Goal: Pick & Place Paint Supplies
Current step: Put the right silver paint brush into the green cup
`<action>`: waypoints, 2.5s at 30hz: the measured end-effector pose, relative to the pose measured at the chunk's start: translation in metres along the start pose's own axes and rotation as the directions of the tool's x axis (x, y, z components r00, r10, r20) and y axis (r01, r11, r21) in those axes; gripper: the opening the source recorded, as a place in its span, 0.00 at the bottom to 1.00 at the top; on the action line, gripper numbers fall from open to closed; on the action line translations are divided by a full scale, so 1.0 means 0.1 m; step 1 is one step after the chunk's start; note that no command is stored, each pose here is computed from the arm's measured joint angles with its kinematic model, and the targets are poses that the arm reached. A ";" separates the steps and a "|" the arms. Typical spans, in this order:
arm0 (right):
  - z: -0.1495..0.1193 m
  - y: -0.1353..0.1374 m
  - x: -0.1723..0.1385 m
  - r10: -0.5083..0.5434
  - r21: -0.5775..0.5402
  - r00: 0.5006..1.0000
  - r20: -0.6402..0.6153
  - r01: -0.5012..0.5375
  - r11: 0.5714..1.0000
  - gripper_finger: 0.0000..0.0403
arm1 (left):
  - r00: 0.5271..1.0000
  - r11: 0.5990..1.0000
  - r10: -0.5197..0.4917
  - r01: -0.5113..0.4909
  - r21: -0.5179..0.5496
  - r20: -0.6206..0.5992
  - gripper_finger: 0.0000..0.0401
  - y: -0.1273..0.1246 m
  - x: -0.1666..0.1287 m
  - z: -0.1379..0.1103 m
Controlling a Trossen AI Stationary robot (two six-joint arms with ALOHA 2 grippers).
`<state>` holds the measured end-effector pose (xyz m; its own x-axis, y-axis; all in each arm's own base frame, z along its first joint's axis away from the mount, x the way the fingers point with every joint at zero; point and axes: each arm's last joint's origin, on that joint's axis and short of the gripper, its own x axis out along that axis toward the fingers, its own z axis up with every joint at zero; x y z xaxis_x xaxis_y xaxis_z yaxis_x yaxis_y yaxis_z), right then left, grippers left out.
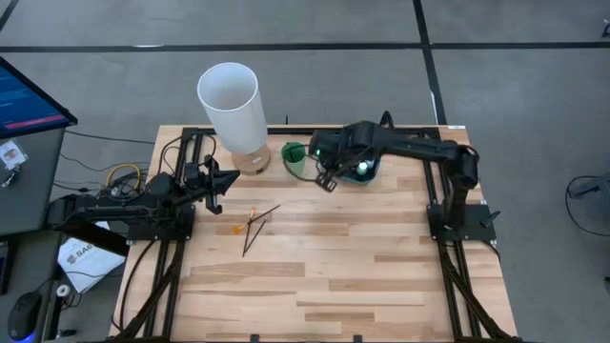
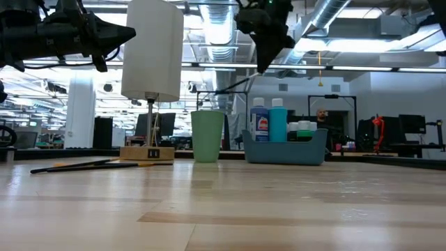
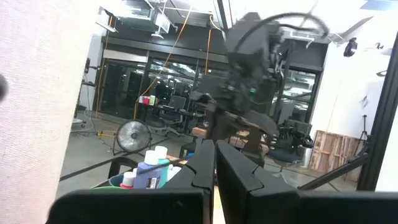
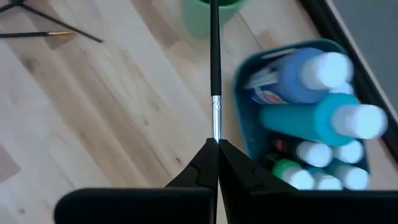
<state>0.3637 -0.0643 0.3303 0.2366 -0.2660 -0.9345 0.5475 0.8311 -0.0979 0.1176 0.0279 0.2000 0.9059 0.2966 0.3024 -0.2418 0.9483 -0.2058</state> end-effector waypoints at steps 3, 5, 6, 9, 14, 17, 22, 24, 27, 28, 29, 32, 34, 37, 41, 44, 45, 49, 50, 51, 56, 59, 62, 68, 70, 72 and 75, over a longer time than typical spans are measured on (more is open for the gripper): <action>0.04 -0.20 0.01 0.033 0.031 0.999 -0.036 -0.032 0.999 0.00 | 1.000 1.000 0.000 0.000 0.000 0.000 0.01 0.00 0.00 0.00; 0.08 -0.32 0.04 0.098 0.070 0.994 -0.054 -0.094 0.993 0.00 | 1.000 1.000 0.000 0.000 0.000 0.000 0.01 0.00 0.00 0.00; 0.09 -0.36 0.05 0.141 0.096 0.988 -0.062 -0.135 0.986 0.00 | 1.000 1.000 0.000 0.000 0.000 0.001 0.01 0.00 0.00 0.00; 0.13 -0.49 0.07 0.256 0.188 0.963 -0.083 -0.237 0.953 0.00 | 1.000 1.000 0.000 0.000 0.000 0.000 0.01 0.00 0.00 0.00; 0.17 -0.65 0.10 0.341 0.268 0.937 -0.080 -0.309 0.912 0.00 | 1.000 1.000 0.000 0.000 0.000 0.001 0.01 0.00 0.00 0.00; 0.23 -0.72 0.10 0.444 0.326 0.895 -0.047 -0.406 0.854 0.00 | 1.000 1.000 0.000 0.000 0.000 0.001 0.01 0.00 0.00 0.00; 0.30 -0.79 0.10 0.547 0.426 0.837 0.012 -0.499 0.754 0.00 | 1.000 1.000 0.000 0.000 0.000 0.000 0.01 0.00 0.00 0.00; 0.31 -0.82 0.10 0.555 0.470 0.832 0.013 -0.495 0.730 0.00 | 1.000 1.000 0.000 0.000 0.000 0.001 0.01 0.00 0.00 0.00; 0.31 -0.86 0.11 0.552 0.509 0.834 0.012 -0.481 0.714 0.00 | 1.000 1.000 0.000 0.000 0.000 0.001 0.01 0.00 0.00 0.00; 0.31 -0.87 0.11 0.551 0.522 0.834 0.016 -0.477 0.707 0.00 | 1.000 1.000 0.000 0.000 0.000 0.001 0.01 0.00 0.00 0.00; 0.32 -0.89 0.11 0.550 0.534 0.835 0.022 -0.475 0.700 0.00 | 1.000 1.000 0.000 0.000 0.000 0.001 0.01 0.00 0.00 0.00; 0.33 -0.90 0.11 0.546 0.562 0.837 0.034 -0.468 0.682 0.00 | 1.000 1.000 0.000 0.000 0.000 0.001 0.01 0.00 0.00 0.00; 0.34 -0.90 0.11 0.544 0.581 0.838 0.047 -0.466 0.667 0.00 | 1.000 1.000 0.000 0.000 0.000 0.001 0.01 0.00 0.00 0.00; 0.39 -0.86 0.10 0.541 0.586 0.836 0.090 -0.483 0.650 0.00 | 1.000 1.000 0.000 0.000 0.000 0.001 0.01 0.00 0.00 0.00; 0.41 -0.82 0.09 0.543 0.613 0.832 0.116 -0.490 0.620 0.00 | 1.000 1.000 0.000 0.000 0.000 0.001 0.01 0.00 0.00 0.00; 0.38 -0.83 0.10 0.540 0.649 0.837 0.085 -0.458 0.608 0.00 | 1.000 1.000 0.000 0.000 0.000 0.001 0.01 0.00 0.00 0.00; 0.37 -0.83 0.10 0.539 0.655 0.839 0.078 -0.451 0.607 0.00 | 1.000 1.000 0.000 0.000 0.000 0.001 0.01 0.00 0.00 0.00; 0.37 -0.86 0.11 0.532 0.684 0.843 0.073 -0.431 0.589 0.00 | 1.000 1.000 0.000 0.000 0.000 0.001 0.01 0.00 0.00 0.00; 0.37 -0.87 0.12 0.531 0.690 0.844 0.073 -0.427 0.584 0.00 | 1.000 1.000 0.000 0.000 0.000 0.001 0.01 0.00 0.00 0.00; 0.38 -0.86 0.13 0.531 0.691 0.844 0.072 -0.426 0.584 0.00 | 1.000 1.000 0.000 0.000 0.000 0.000 0.01 0.00 0.00 0.00; 0.42 -0.82 0.35 0.533 0.707 0.846 0.020 -0.389 0.591 0.00 | 1.000 1.000 0.000 0.000 0.000 0.001 0.01 0.00 0.00 0.00; 0.45 -0.79 0.51 0.555 0.712 0.832 -0.009 -0.384 0.588 0.00 | 1.000 1.000 0.000 0.000 0.000 0.001 0.01 0.00 0.00 0.00; 0.49 -0.76 0.59 0.580 0.708 0.815 -0.007 -0.405 0.578 0.00 | 1.000 1.000 0.000 0.000 0.000 0.001 0.01 0.00 0.00 0.00; 0.53 -0.83 0.53 0.584 0.708 0.812 0.026 -0.427 0.563 0.00 | 1.000 1.000 0.000 0.000 0.000 0.000 0.01 0.00 0.00 0.00; 0.55 -0.87 0.51 0.581 0.707 0.813 0.041 -0.435 0.558 0.00 | 1.000 1.000 0.000 0.000 0.000 0.001 0.01 0.00 0.00 0.00; 0.57 -0.89 0.49 0.579 0.704 0.814 0.054 -0.442 0.556 0.00 | 1.000 1.000 0.000 0.000 0.000 0.001 0.01 0.00 0.00 0.00; 0.56 -0.89 0.50 0.576 0.700 0.816 0.051 -0.441 0.562 0.00 | 1.000 1.000 0.000 0.000 0.000 0.001 0.01 0.00 0.00 0.00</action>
<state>0.3717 -0.1793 0.3121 0.5495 0.2369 -0.8012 0.7651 0.2426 0.5965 0.1175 0.0279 0.2000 0.9056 0.2969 0.3030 -0.2419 0.9482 -0.2060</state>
